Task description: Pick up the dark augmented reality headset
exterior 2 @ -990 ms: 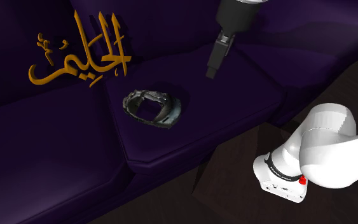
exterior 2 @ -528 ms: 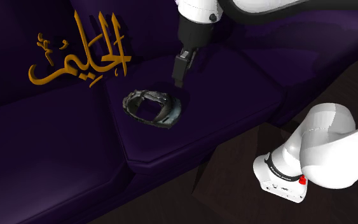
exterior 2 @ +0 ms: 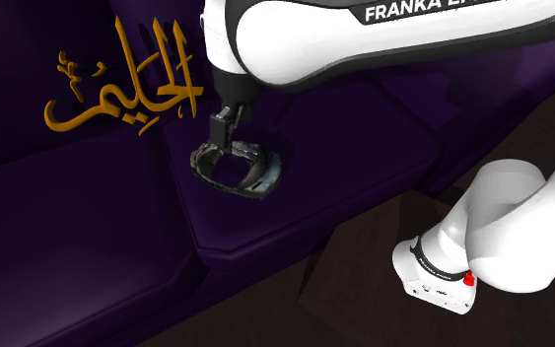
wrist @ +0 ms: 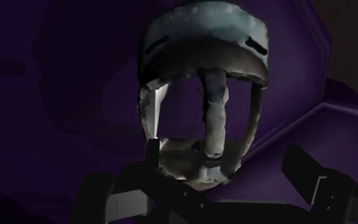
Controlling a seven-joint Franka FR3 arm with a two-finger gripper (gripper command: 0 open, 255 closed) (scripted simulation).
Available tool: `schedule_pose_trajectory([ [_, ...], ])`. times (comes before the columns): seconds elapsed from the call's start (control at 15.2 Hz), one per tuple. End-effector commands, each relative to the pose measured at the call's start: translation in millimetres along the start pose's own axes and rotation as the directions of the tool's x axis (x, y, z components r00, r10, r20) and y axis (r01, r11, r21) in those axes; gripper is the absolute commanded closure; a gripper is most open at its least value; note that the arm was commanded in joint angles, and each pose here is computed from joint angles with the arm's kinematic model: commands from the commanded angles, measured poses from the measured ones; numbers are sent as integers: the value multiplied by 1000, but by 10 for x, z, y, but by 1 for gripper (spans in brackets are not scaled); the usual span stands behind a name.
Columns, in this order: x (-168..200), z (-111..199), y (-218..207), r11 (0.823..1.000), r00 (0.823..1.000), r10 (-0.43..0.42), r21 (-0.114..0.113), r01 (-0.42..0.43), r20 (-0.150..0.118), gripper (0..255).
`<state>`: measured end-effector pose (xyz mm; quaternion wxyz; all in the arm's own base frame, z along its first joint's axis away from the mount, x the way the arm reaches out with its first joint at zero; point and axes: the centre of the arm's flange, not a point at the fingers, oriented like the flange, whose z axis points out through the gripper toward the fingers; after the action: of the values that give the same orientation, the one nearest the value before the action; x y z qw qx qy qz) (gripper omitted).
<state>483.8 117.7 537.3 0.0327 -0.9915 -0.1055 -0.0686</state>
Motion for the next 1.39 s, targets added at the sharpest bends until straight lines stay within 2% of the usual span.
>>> schedule_pose_trajectory([
  [0.0,150,98,-54,1000,1000,-7,-2,7,-2,0],
  [0.46,93,493,-34,1000,1000,-7,-2,7,-2,0],
  [0.59,93,493,-34,1000,1000,-7,-2,7,-2,0],
  [0.66,102,497,-32,1000,1000,-7,-2,7,-2,255],
  [1.32,100,441,-36,1000,1000,-7,-2,7,-2,255],
])
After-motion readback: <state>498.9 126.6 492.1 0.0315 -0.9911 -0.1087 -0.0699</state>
